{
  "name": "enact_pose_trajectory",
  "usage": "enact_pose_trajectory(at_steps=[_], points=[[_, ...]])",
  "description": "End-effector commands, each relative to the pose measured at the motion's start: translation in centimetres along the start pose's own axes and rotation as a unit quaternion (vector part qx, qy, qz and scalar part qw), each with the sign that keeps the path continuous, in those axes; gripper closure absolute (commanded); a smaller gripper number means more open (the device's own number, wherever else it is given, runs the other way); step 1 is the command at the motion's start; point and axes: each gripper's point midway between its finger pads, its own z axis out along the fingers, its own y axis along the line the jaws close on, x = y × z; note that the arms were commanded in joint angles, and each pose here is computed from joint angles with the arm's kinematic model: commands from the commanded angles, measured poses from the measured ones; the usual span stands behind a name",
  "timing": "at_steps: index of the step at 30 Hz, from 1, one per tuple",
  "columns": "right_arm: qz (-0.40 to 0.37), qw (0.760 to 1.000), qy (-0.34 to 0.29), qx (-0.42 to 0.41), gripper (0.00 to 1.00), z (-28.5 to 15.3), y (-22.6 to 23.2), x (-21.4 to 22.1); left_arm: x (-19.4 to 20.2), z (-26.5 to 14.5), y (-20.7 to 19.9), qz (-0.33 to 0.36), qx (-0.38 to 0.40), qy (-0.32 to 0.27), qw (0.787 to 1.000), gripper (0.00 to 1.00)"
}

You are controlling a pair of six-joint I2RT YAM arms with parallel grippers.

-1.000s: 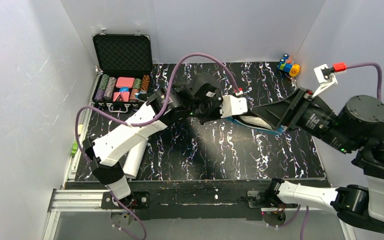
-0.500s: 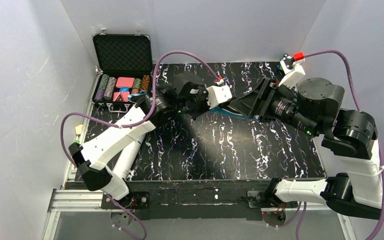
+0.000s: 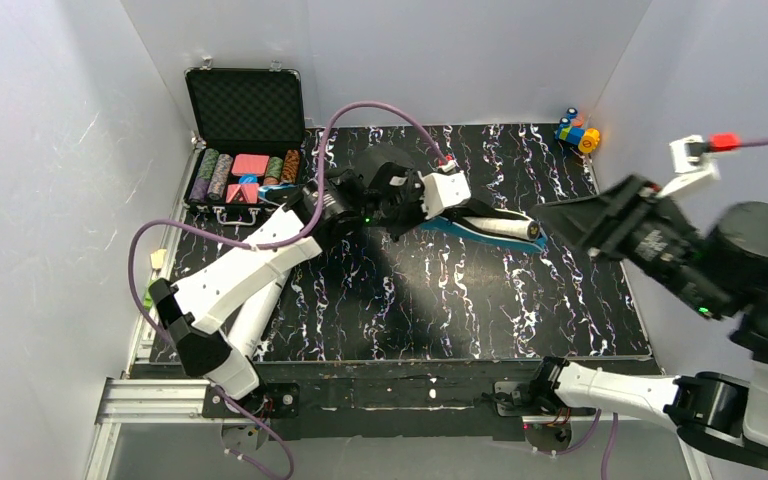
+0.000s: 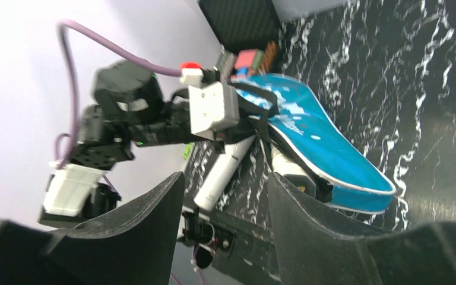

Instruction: Pack up the badminton gear

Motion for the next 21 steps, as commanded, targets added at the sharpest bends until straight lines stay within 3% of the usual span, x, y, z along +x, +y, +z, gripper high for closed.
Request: enact_pose_trajectory(at_steps=[1,4,10,13,21], points=[[-0.001,0.996,-0.088,0.010,0.38,-3.3,-0.9,-4.6,-0.7,-0.4,1.2,-0.034,-0.010,-0.004,0.999,1.00],[-0.001,0.994,-0.110,0.018,0.45,-4.1,-1.8,-5.2,-1.4,0.1,1.8,-0.026,-0.016,-0.009,1.000,1.00],[-0.018,0.991,-0.117,0.065,0.84,-1.2,-3.9,-3.6,-2.9,0.7,3.6,-0.014,-0.043,-0.022,0.999,1.00],[-0.030,0.988,-0.123,0.084,0.97,0.2,-4.2,-3.5,-2.9,1.0,4.2,-0.016,-0.046,-0.021,0.999,1.00],[-0.040,0.985,-0.130,0.105,0.99,2.0,-4.6,-3.1,-2.8,1.0,4.4,-0.018,-0.048,-0.021,0.998,1.00]])
